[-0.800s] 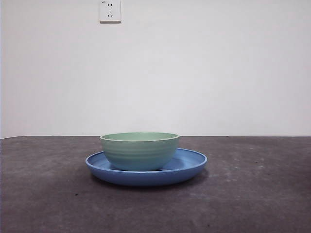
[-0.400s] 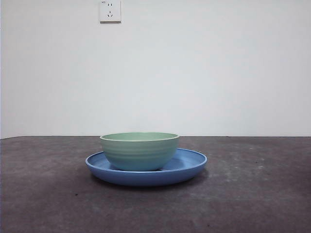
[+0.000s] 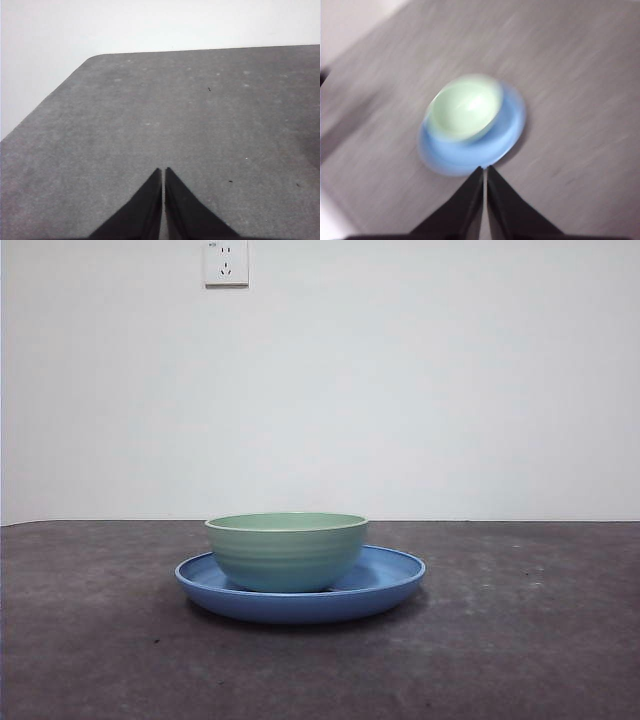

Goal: Place the green bowl on the blue plate

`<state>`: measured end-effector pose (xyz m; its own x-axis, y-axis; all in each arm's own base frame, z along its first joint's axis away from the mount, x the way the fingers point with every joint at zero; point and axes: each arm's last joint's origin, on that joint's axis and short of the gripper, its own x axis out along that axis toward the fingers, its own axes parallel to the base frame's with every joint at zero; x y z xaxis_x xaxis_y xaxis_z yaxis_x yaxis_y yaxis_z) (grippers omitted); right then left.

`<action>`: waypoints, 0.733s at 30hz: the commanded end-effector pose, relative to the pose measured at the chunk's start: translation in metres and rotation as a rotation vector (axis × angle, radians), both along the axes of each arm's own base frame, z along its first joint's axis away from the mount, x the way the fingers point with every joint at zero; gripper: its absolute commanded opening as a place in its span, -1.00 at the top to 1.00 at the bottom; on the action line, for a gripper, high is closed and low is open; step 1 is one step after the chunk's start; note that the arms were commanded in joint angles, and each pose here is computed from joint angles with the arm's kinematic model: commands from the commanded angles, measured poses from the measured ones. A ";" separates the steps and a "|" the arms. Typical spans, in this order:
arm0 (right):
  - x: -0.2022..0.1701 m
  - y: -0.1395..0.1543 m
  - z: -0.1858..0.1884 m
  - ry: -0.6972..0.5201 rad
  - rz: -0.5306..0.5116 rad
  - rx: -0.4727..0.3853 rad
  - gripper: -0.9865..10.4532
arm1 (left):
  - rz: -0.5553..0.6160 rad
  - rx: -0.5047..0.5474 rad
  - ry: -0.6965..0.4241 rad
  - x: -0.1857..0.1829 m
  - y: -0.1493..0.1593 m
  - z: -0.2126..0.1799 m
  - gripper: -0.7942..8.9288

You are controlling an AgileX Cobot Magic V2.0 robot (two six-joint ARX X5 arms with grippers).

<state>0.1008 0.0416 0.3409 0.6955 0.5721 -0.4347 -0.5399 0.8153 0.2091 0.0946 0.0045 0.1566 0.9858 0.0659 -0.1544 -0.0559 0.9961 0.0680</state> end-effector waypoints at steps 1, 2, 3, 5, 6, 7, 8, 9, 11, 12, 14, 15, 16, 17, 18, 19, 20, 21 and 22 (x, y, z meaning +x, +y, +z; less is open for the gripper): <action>-0.003 -0.012 -0.007 -0.113 -0.103 -0.002 0.82 | 0.005 -0.004 0.025 0.001 0.000 -0.008 0.82; -0.005 -0.018 -0.012 -0.165 -0.149 -0.008 0.82 | 0.005 -0.004 0.025 0.001 0.000 -0.008 0.82; -0.006 -0.021 -0.017 -0.204 -0.174 -0.014 0.82 | 0.005 -0.004 0.025 0.001 0.000 -0.008 0.82; -0.009 -0.026 -0.029 -0.297 -0.224 -0.019 0.82 | 0.005 -0.004 0.025 0.001 0.000 -0.007 0.82; -0.009 -0.028 -0.035 -0.332 -0.243 -0.018 0.82 | 0.005 -0.004 0.025 0.001 0.000 -0.008 0.82; -0.009 -0.029 -0.041 -0.369 -0.260 -0.014 0.82 | 0.005 -0.004 0.025 0.001 0.000 -0.008 0.82; -0.010 -0.031 -0.049 -0.409 -0.281 -0.012 0.82 | 0.005 -0.004 0.025 0.001 0.000 -0.008 0.82; -0.010 -0.032 -0.055 -0.432 -0.297 -0.013 0.82 | 0.005 -0.004 0.025 0.001 0.000 -0.008 0.82; -0.010 -0.034 -0.070 -0.473 -0.338 -0.017 0.82 | 0.005 -0.004 0.025 0.001 0.000 -0.008 0.82; -0.010 -0.035 -0.077 -0.485 -0.355 -0.020 0.82 | 0.005 -0.004 0.025 0.001 0.000 -0.008 0.82; -0.010 -0.036 -0.092 -0.506 -0.387 -0.024 0.82 | 0.005 -0.004 0.024 0.001 0.000 -0.007 0.82; -0.010 -0.037 -0.099 -0.510 -0.401 -0.027 0.82 | 0.005 -0.004 0.025 0.001 0.000 -0.008 0.82; -0.010 -0.037 -0.105 -0.513 -0.417 -0.031 0.82 | 0.005 -0.004 0.025 0.001 0.000 -0.007 0.82; -0.010 -0.038 -0.114 -0.518 -0.438 -0.035 0.82 | 0.005 -0.004 0.024 0.001 0.000 -0.007 0.82; -0.009 -0.038 -0.120 -0.518 -0.452 -0.037 0.82 | 0.005 -0.004 0.025 0.001 0.000 -0.008 0.82; -0.009 -0.039 -0.127 -0.513 -0.467 -0.041 0.82 | 0.005 -0.004 0.025 0.001 0.000 -0.007 0.82; -0.009 -0.039 -0.134 -0.507 -0.477 -0.044 0.82 | 0.005 -0.004 0.025 0.001 0.000 -0.008 0.82; -0.009 -0.039 -0.140 -0.500 -0.489 -0.046 0.82 | 0.005 -0.004 0.025 0.001 0.000 -0.007 0.82; -0.009 -0.040 -0.145 -0.494 -0.497 -0.048 0.82 | 0.005 -0.004 0.024 0.001 0.000 -0.007 0.82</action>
